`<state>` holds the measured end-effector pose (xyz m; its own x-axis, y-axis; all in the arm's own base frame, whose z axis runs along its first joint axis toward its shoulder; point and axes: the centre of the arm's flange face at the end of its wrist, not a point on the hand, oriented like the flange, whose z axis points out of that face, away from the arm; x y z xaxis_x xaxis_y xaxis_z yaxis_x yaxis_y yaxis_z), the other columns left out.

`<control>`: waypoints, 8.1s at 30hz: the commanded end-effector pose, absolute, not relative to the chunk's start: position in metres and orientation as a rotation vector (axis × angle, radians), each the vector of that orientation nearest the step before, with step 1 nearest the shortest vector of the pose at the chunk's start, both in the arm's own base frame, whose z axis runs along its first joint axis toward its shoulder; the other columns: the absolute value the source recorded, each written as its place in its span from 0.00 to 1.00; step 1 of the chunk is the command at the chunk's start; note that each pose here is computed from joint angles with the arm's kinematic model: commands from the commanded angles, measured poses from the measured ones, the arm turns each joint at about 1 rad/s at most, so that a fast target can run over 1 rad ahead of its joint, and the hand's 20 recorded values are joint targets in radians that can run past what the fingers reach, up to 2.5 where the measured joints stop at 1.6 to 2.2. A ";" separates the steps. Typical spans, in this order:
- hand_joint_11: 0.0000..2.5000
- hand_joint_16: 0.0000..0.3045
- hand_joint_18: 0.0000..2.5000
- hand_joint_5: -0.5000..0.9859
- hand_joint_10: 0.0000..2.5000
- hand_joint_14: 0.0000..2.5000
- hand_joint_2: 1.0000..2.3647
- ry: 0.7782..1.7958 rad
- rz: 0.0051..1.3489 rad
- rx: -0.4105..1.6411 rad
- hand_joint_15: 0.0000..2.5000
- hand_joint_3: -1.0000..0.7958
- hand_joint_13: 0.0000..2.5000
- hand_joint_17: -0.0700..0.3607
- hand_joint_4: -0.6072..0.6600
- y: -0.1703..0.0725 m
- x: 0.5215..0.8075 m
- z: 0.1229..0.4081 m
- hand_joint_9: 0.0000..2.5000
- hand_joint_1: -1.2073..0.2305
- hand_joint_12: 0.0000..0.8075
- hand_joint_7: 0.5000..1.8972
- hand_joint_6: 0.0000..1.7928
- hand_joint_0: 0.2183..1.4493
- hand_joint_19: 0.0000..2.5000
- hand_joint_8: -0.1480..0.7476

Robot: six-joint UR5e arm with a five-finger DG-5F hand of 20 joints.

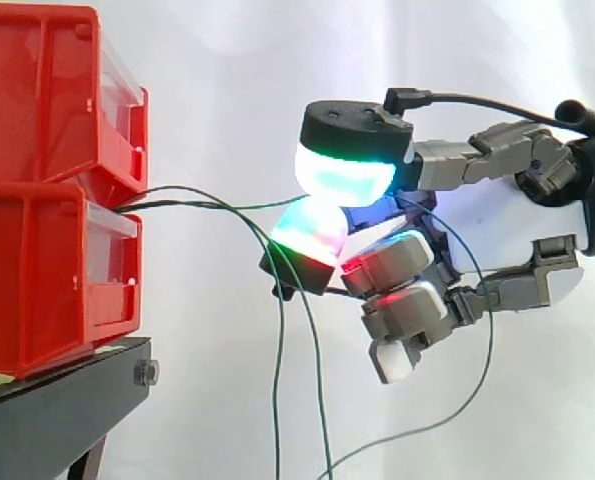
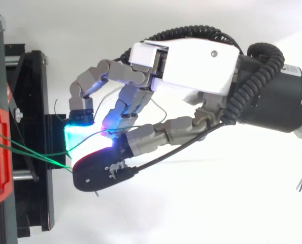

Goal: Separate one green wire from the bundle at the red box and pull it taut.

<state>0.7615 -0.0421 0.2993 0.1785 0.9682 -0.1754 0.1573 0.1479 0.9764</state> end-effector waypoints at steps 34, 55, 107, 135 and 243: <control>0.50 0.16 0.46 0.22 0.66 0.43 0.00 1.213 0.896 1.289 0.54 0.28 0.49 0.42 0.61 -0.049 0.763 0.305 0.43 0.46 0.42 0.32 0.50 0.23 0.43 0.49; 0.52 0.16 0.50 0.22 0.86 0.58 0.00 1.178 0.960 1.383 0.51 0.28 0.51 0.42 0.61 -0.046 0.759 0.293 0.42 0.56 0.41 0.35 0.49 0.24 0.47 0.49; 0.56 0.13 0.62 0.22 1.00 1.00 0.01 1.129 0.996 1.418 0.45 0.41 0.40 0.37 0.56 -0.075 0.755 0.271 0.33 0.39 0.42 0.34 0.51 0.31 0.77 0.48; 0.54 0.16 0.63 0.22 1.00 1.00 0.01 1.103 1.006 1.395 0.46 0.52 0.43 0.42 0.55 -0.078 0.757 0.269 0.33 0.35 0.48 0.33 0.52 0.33 0.69 0.52; 0.56 0.13 0.63 0.22 1.00 1.00 0.01 1.121 0.954 1.372 0.47 0.41 0.42 0.37 0.59 -0.092 0.776 0.262 0.33 0.40 0.43 0.38 0.51 0.31 0.73 0.50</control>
<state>0.7759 -0.0920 0.2558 0.2377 0.9707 -0.0344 0.1009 0.0106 0.9948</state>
